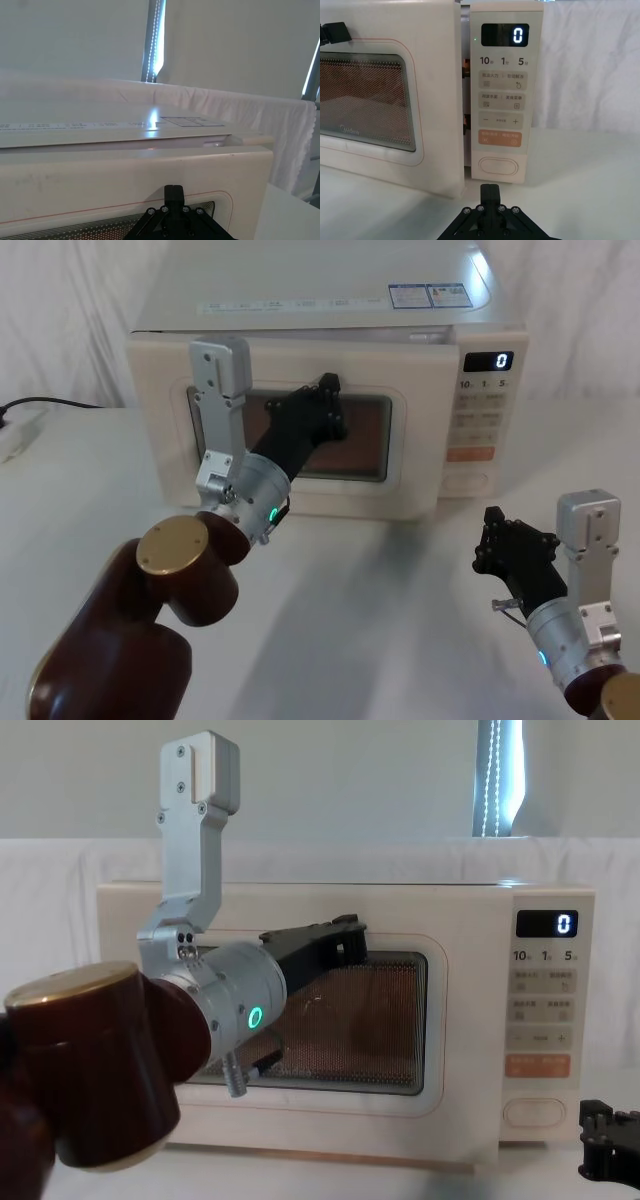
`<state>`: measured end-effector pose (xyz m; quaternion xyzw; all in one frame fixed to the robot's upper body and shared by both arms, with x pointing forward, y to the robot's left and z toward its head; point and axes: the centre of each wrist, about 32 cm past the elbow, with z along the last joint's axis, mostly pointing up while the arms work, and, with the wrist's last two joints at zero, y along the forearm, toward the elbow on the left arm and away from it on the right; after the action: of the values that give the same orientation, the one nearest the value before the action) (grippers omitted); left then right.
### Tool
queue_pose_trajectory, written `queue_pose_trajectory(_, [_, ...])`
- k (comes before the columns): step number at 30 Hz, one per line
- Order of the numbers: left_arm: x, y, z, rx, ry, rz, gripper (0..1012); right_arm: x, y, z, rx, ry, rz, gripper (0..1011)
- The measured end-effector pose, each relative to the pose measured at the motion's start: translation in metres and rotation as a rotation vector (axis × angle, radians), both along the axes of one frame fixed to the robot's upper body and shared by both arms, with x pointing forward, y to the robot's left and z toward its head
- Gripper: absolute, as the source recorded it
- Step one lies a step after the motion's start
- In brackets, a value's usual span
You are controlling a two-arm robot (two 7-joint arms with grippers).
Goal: Press the button to open the microwave door with one hand; close the microwave door with the other hand.
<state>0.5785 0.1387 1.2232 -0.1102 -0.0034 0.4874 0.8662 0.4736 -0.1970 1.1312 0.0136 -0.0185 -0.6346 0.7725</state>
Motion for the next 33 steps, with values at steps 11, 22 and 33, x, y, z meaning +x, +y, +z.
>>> queue_pose_trajectory(11, [0.004, -0.001, 0.002, 0.001, -0.012, 0.034, 0, 0.000, 0.000, 0.000, 0.000, 0.000, 0.000, 0])
queue_pose_trajectory(22, [0.008, -0.001, 0.004, 0.015, -0.019, 0.054, 0, 0.000, 0.000, 0.000, 0.000, 0.000, 0.000, 0])
queue_pose_trajectory(33, [0.012, -0.002, 0.005, 0.023, -0.023, 0.059, 0, 0.000, 0.000, 0.000, 0.000, 0.000, 0.000, 0])
